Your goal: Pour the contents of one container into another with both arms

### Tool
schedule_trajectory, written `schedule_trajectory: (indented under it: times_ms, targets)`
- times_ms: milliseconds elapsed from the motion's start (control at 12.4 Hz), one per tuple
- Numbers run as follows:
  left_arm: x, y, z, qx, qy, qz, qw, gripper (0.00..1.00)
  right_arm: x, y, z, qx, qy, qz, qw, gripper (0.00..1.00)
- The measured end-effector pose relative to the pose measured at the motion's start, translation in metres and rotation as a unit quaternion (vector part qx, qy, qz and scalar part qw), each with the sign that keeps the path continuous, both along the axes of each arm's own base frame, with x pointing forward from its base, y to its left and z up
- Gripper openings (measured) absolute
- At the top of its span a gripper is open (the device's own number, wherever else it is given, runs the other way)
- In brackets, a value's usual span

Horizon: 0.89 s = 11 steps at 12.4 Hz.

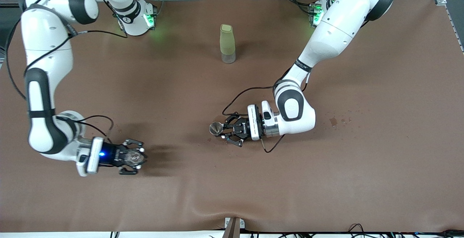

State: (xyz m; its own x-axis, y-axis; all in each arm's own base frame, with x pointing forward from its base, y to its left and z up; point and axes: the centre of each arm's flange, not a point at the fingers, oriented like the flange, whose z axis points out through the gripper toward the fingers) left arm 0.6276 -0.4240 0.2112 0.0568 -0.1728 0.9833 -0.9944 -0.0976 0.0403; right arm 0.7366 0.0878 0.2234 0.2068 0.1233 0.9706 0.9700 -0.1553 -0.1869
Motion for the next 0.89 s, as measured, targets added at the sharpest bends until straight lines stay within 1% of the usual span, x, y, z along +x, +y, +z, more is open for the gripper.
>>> schedule_trajectory:
  times_ms: [242,404,565,889]
  targets:
    - [0.000,-0.001,0.000,-0.001,0.000,0.001,1.000,0.21,0.000,0.075,0.017,0.026,-0.004,-0.003,1.000,0.15]
    - [0.001,0.000,-0.001,0.001,0.000,0.003,1.000,0.21,-0.004,0.106,0.029,0.037,-0.008,0.006,0.999,0.15]
    - [0.002,0.000,-0.001,0.005,-0.001,0.007,1.000,0.21,-0.006,0.120,0.041,0.045,-0.008,0.013,0.999,0.15]
    - [0.004,-0.002,0.003,0.007,-0.007,0.011,1.000,0.21,-0.014,0.140,0.069,0.058,0.003,0.024,0.998,0.15]
